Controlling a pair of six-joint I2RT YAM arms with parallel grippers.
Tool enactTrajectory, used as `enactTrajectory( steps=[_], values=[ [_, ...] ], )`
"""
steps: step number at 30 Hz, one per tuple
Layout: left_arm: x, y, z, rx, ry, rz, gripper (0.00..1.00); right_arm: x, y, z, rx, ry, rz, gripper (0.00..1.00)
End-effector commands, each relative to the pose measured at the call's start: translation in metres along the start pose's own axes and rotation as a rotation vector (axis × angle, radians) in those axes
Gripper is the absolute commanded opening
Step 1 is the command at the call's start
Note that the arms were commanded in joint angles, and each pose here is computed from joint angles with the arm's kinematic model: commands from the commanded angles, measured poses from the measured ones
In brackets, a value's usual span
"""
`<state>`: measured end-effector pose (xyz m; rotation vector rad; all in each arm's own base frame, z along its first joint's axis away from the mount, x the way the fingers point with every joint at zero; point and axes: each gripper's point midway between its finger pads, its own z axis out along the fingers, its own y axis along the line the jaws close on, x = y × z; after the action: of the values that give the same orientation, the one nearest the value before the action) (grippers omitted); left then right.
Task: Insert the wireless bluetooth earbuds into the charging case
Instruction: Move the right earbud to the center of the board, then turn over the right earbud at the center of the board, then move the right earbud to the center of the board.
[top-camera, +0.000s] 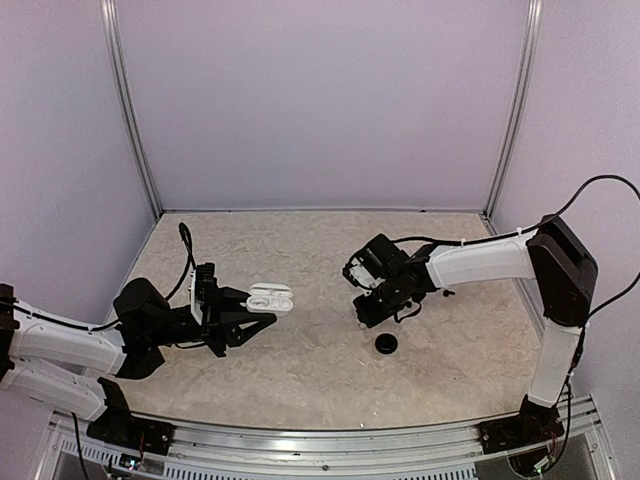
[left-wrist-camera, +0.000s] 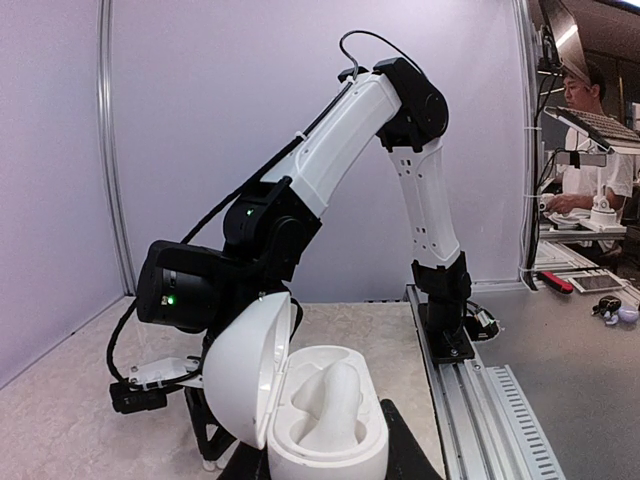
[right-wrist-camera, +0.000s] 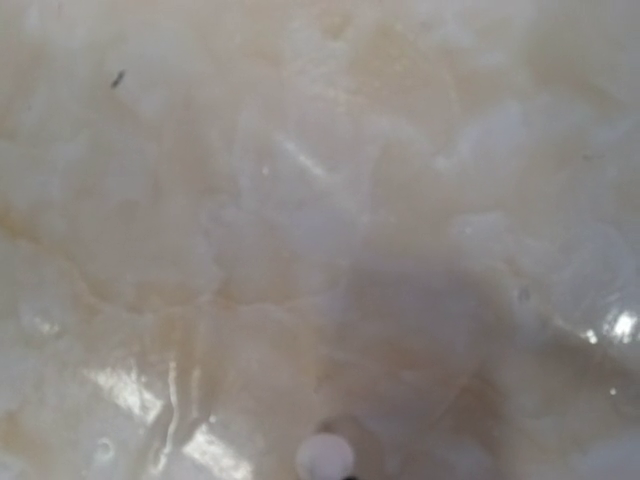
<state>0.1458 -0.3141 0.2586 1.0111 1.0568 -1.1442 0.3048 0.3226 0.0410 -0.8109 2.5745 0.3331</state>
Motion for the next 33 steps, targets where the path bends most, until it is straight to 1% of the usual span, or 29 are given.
enactTrajectory(
  steps=[1, 5, 9, 13, 16, 17, 19, 22, 24, 26, 28, 33],
  values=[
    [-0.010, 0.000, -0.003, -0.004, -0.037, 0.023, 0.00, 0.001, -0.001, -0.001, 0.010, 0.008, -0.011, 0.07],
    [-0.011, 0.000, -0.002, -0.002, -0.039, 0.024, 0.00, -0.001, 0.009, -0.006, -0.046, -0.001, -0.004, 0.10],
    [-0.011, 0.000, -0.001, 0.000, -0.039, 0.023, 0.00, -0.002, 0.017, -0.013, -0.097, -0.005, -0.018, 0.18],
    [-0.011, 0.001, -0.001, 0.000, -0.040, 0.024, 0.00, -0.013, 0.038, -0.033, -0.260, -0.057, -0.042, 0.20],
    [-0.012, 0.001, -0.001, 0.000, -0.042, 0.026, 0.00, -0.022, 0.058, -0.051, -0.383, -0.107, -0.109, 0.21],
    [-0.013, 0.001, -0.001, 0.000, -0.042, 0.027, 0.00, -0.025, 0.059, -0.057, -0.394, -0.127, -0.130, 0.21],
    [-0.012, 0.001, 0.000, 0.000, -0.041, 0.027, 0.00, -0.031, 0.056, -0.064, -0.375, -0.156, -0.197, 0.21],
    [-0.013, 0.001, -0.001, -0.003, -0.043, 0.029, 0.00, -0.032, 0.032, -0.059, -0.218, -0.151, -0.310, 0.22],
    [-0.013, 0.001, -0.001, -0.004, -0.043, 0.029, 0.00, -0.025, 0.005, -0.048, -0.064, -0.079, -0.352, 0.21],
    [-0.014, 0.002, -0.001, -0.006, -0.043, 0.030, 0.00, -0.017, -0.011, -0.042, 0.021, -0.027, -0.377, 0.21],
    [-0.013, 0.002, -0.001, -0.006, -0.041, 0.030, 0.00, -0.008, -0.015, -0.037, 0.032, 0.001, -0.390, 0.23],
    [-0.013, 0.002, 0.000, -0.004, -0.040, 0.033, 0.00, 0.002, -0.008, -0.029, -0.018, 0.009, -0.388, 0.29]
  ],
)
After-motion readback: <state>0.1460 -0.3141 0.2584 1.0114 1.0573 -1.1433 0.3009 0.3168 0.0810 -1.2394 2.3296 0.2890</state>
